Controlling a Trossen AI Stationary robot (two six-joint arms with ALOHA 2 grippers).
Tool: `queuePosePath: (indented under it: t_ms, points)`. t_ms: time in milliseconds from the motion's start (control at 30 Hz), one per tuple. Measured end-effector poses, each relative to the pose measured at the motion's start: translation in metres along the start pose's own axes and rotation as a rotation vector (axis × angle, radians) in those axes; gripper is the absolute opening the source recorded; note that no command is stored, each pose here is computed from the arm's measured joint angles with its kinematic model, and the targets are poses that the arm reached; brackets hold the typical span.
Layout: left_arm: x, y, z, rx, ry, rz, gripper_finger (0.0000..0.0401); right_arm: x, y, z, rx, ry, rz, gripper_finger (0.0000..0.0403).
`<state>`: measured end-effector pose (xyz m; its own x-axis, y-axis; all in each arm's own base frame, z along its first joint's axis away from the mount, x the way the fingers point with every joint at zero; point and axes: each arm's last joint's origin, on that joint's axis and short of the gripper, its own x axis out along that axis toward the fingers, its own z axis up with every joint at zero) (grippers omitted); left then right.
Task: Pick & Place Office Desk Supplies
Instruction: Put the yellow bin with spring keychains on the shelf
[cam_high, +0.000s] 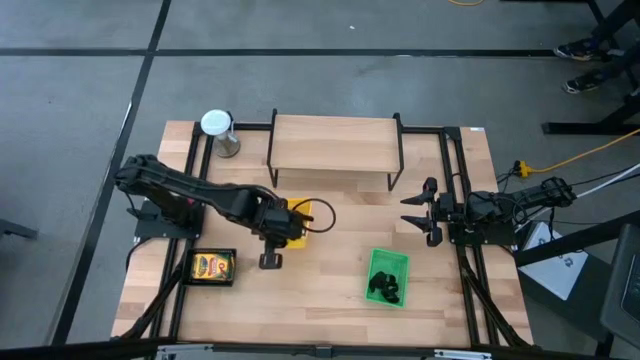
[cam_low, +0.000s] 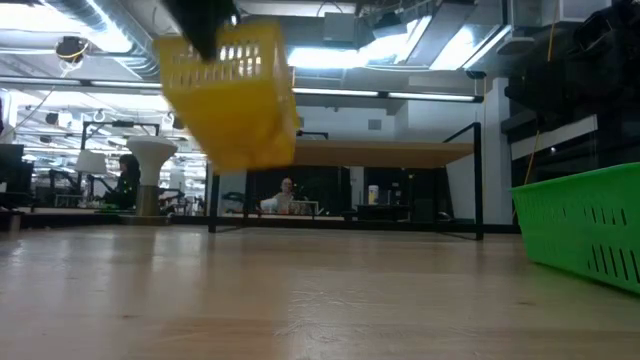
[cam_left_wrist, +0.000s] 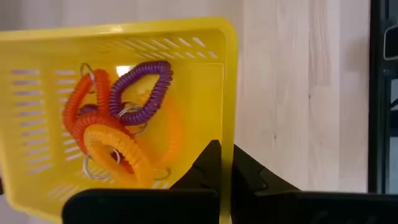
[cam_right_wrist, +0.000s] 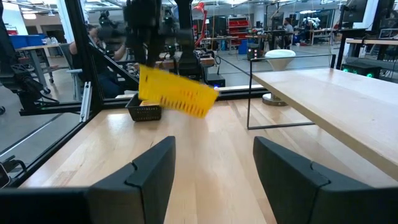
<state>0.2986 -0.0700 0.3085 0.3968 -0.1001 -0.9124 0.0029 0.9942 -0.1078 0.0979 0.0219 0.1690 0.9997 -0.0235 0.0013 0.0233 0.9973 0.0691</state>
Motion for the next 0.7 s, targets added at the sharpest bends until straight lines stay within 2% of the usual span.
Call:
queuePosePath:
  t_ms: [333, 700]
  points:
    - [-0.059, 0.010, 0.013, -0.027, -0.019, 0.088, 0.0004, 0.000, 0.000, 0.000, 0.000, 0.000, 0.000, 0.0219]
    - [-0.077, 0.044, 0.022, -0.015, -0.052, 0.146, 0.0003, 0.000, 0.000, 0.000, 0.000, 0.000, 0.000, 0.0219]
